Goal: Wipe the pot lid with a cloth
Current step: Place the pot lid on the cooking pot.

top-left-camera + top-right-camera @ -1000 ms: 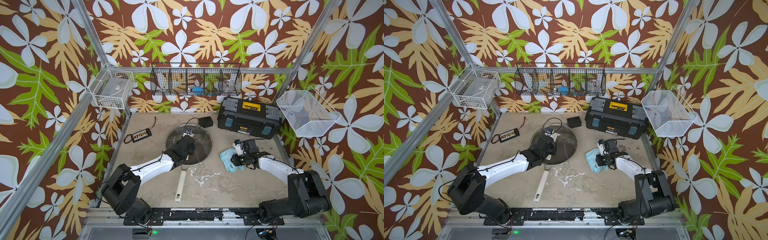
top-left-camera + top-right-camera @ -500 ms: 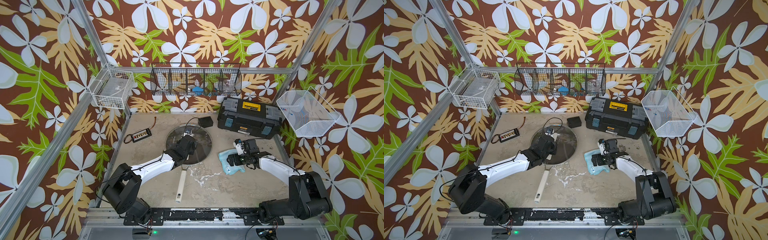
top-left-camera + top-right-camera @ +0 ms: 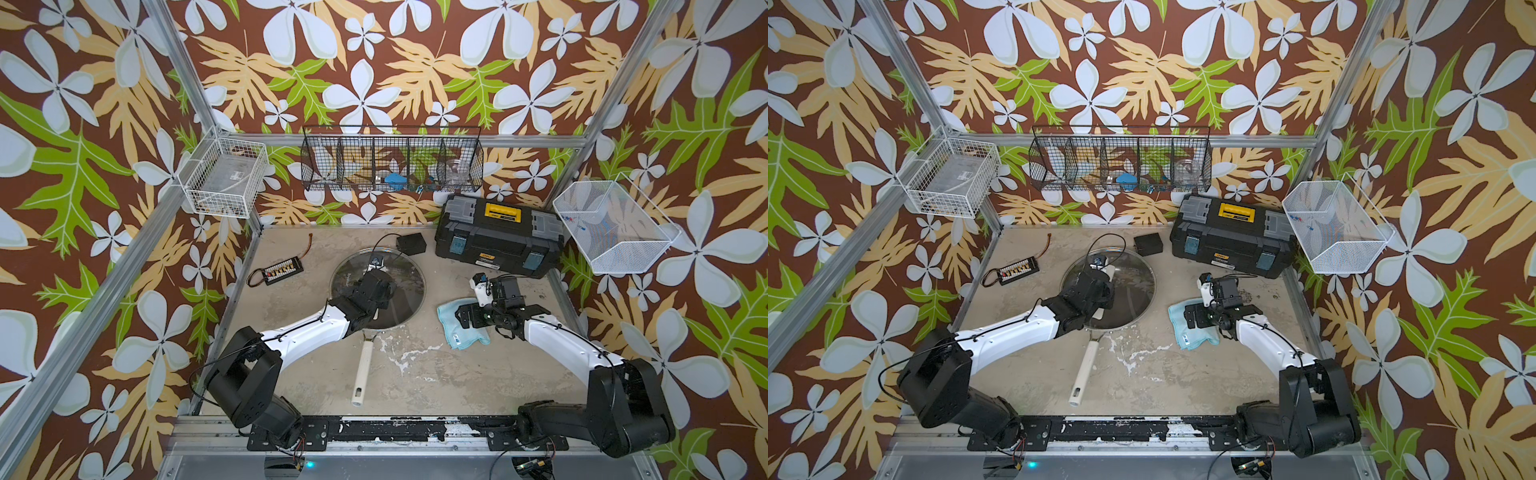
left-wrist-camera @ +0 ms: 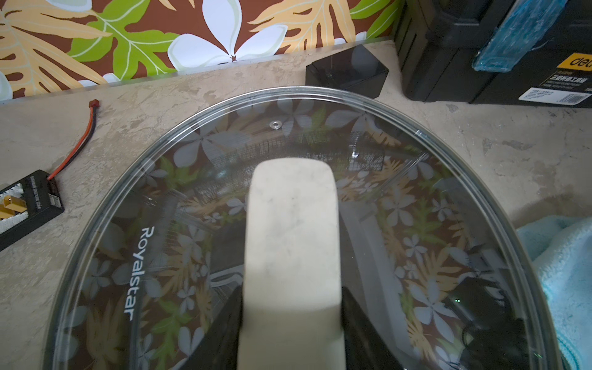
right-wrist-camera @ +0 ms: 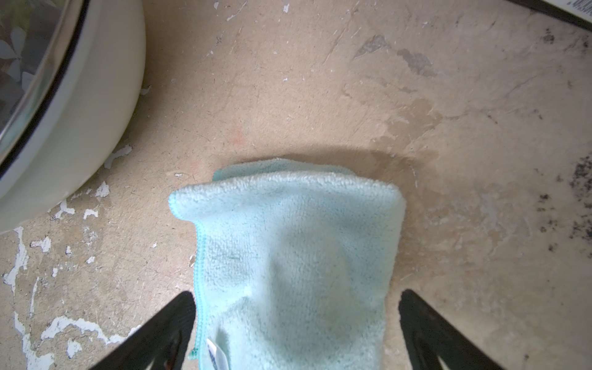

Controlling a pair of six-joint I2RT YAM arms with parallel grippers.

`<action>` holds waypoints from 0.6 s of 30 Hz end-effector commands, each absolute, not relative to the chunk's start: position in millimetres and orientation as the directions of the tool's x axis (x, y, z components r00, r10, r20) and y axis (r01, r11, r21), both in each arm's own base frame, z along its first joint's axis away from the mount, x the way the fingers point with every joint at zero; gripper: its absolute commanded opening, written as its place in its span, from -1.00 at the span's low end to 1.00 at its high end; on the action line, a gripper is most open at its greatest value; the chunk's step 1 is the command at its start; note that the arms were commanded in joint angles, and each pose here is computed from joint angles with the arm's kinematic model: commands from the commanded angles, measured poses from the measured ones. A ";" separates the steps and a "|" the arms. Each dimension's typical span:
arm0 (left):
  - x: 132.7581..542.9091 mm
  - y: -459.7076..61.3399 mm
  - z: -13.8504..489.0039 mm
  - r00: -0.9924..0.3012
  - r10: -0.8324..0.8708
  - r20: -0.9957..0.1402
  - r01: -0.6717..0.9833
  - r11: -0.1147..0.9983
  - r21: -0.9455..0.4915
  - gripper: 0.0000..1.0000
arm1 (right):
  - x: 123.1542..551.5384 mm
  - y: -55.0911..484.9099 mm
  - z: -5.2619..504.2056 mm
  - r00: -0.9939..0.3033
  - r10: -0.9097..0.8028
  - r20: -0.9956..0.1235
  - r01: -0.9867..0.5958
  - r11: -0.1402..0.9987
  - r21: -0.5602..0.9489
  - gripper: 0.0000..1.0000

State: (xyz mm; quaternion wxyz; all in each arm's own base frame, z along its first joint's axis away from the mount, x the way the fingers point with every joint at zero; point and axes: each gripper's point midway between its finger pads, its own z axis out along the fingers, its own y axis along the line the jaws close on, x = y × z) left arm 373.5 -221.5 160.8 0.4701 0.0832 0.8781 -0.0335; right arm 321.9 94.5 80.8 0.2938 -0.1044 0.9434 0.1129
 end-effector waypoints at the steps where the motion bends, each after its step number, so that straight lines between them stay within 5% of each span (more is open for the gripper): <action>1: 388.8 -233.9 207.1 -0.418 0.045 -0.908 0.183 0.982 -0.036 -0.38 | 325.8 95.5 85.5 -0.793 -0.128 -0.596 -0.267 0.952 0.151 0.99; 18: 392.5 -227.8 198.4 -0.438 0.048 -0.898 0.135 0.991 -0.013 -0.44 | 325.5 94.6 83.9 -0.797 -0.134 -0.589 -0.267 0.953 0.145 1.00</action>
